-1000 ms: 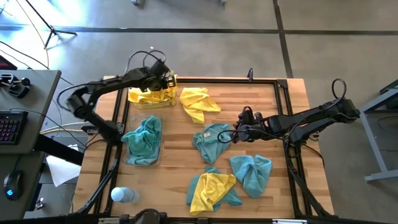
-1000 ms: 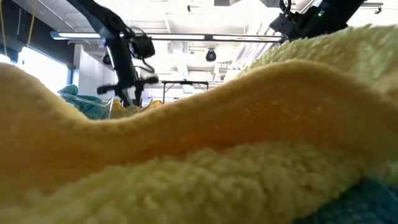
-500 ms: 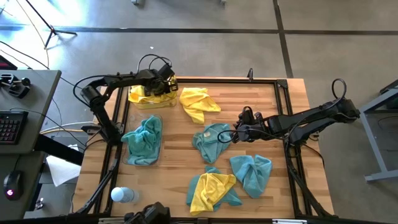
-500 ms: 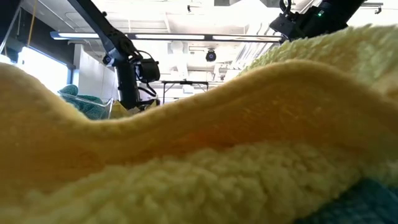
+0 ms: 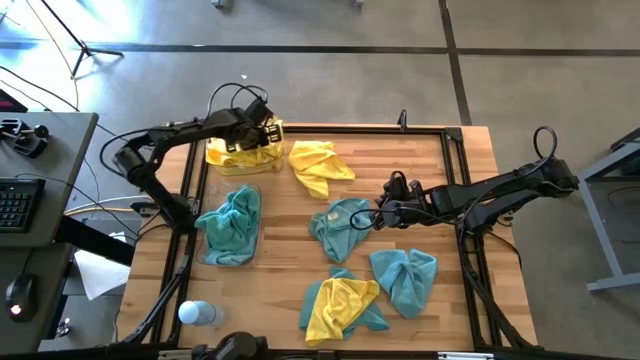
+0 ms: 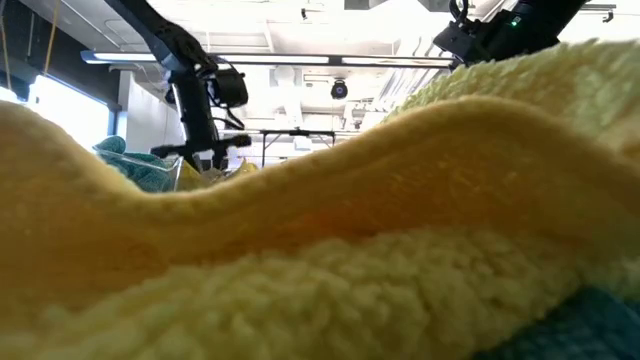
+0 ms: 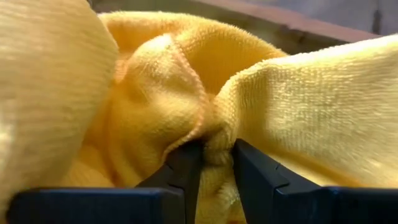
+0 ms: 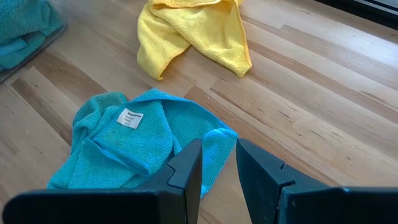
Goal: Sort microfiber towel by color & place in baskets
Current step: Put the yellow microfiber cloth into the top transparent bin, then put the blue microfiber cloth into the bottom transparent bin
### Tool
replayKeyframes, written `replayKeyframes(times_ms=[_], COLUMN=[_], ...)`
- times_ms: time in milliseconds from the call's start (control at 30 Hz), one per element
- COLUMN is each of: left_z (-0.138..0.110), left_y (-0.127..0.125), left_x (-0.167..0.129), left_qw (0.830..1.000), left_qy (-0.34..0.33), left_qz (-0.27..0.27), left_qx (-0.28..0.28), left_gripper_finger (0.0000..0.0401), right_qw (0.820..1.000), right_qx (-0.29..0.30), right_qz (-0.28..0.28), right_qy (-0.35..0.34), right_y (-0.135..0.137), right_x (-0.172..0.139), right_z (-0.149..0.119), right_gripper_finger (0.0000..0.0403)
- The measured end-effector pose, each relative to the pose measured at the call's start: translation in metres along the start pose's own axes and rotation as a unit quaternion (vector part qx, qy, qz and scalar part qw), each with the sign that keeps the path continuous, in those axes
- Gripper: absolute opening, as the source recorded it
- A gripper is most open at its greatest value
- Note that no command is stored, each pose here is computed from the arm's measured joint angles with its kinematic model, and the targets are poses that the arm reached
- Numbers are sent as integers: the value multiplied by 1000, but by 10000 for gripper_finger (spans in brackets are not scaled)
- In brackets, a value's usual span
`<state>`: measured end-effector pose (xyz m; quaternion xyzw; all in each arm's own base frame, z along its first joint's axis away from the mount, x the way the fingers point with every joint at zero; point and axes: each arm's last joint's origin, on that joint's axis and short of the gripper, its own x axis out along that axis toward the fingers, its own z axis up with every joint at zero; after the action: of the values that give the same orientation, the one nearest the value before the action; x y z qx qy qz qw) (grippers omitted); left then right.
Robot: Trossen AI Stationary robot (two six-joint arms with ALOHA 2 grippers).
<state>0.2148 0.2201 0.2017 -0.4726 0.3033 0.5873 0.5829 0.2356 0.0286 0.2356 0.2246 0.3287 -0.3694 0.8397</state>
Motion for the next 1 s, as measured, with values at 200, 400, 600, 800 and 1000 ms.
replayKeyframes(times_ms=[200,400,600,800,1000], left_z=[5,5,-12,-55,-104], left_y=[4,12,9,-13,-32], left_x=[-30,-64,-92,-108,-126], left_qw=[999,996,990,978,967], left_qy=[-34,-64,-97,-110,-100], left_qz=[-33,-63,-83,-111,-172], left_qx=[-8,18,61,137,160], left_gripper_finger=[83,83,83,83,83], right_qw=[1000,1000,1000,999,999], right_qx=[-4,-8,-10,-34,-36], right_qz=[-2,-6,-11,-21,-21], right_qy=[1,4,1,-12,-12], right_y=[0,-1,-2,-2,-2], right_x=[0,0,0,0,0], right_z=[0,-1,-1,0,0], right_gripper_finger=[93,93,93,93,93])
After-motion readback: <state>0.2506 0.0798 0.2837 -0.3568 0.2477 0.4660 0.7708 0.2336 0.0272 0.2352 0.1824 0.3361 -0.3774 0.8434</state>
